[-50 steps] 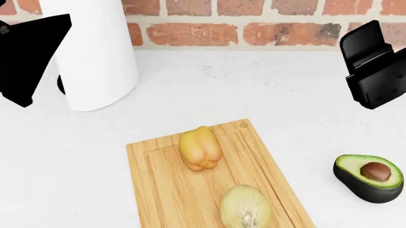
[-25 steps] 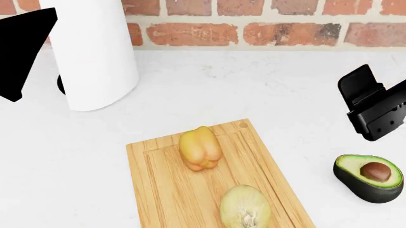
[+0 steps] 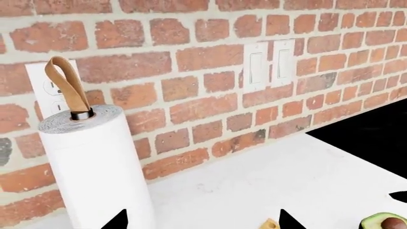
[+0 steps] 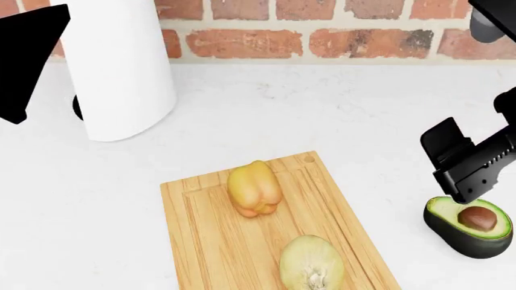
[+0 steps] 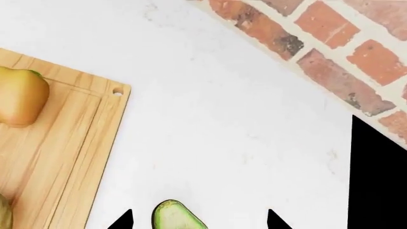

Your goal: Place the avocado, onion, tomato and bell pepper on the cutting board.

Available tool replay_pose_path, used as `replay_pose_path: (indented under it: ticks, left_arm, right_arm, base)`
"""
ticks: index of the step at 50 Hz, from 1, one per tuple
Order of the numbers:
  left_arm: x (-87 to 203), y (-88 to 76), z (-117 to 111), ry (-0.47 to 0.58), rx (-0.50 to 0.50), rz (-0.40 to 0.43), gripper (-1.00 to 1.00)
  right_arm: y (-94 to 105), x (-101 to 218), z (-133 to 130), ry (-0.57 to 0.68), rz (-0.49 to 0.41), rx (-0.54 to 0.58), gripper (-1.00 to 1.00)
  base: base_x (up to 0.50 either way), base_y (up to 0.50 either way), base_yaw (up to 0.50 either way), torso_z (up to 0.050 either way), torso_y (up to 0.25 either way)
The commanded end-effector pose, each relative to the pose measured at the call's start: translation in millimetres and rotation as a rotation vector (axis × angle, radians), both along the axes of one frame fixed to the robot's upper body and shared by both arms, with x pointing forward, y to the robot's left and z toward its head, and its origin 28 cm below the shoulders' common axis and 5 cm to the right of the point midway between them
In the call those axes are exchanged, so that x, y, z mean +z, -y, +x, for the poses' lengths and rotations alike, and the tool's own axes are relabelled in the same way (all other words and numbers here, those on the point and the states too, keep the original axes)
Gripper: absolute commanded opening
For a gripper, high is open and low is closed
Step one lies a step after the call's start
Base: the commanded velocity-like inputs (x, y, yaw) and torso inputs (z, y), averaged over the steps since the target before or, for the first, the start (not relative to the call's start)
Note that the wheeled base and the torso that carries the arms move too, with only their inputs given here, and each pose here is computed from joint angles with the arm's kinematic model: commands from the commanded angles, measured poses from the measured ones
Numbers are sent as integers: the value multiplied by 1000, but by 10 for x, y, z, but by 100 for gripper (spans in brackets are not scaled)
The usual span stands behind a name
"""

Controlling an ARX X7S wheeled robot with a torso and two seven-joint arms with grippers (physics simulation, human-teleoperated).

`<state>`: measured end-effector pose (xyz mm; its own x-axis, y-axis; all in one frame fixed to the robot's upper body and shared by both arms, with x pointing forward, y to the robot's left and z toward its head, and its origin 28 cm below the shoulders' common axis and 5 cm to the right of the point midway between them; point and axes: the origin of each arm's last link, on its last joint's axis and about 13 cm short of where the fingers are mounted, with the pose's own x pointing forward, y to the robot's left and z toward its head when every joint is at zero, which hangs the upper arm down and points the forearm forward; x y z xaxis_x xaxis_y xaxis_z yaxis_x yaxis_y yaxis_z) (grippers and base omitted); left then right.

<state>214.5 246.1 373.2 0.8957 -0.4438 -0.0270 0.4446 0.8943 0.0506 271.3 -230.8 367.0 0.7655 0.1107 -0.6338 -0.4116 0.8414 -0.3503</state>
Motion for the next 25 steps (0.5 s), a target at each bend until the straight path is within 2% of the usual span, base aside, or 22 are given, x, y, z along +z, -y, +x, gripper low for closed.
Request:
replay_pose_path:
  ticks: [1,25]
  left_arm:
    - [12,-3,4,2,3,5,100]
    - [20,-12,-14,8,14,11,100]
  right_arm:
    - [8,-190,101,-40,-3,-6,100]
    - [86,-417,217,-113,-23,-34,100]
  base:
    - [0,0,0,0,0]
    - [0,0,0,0,0]
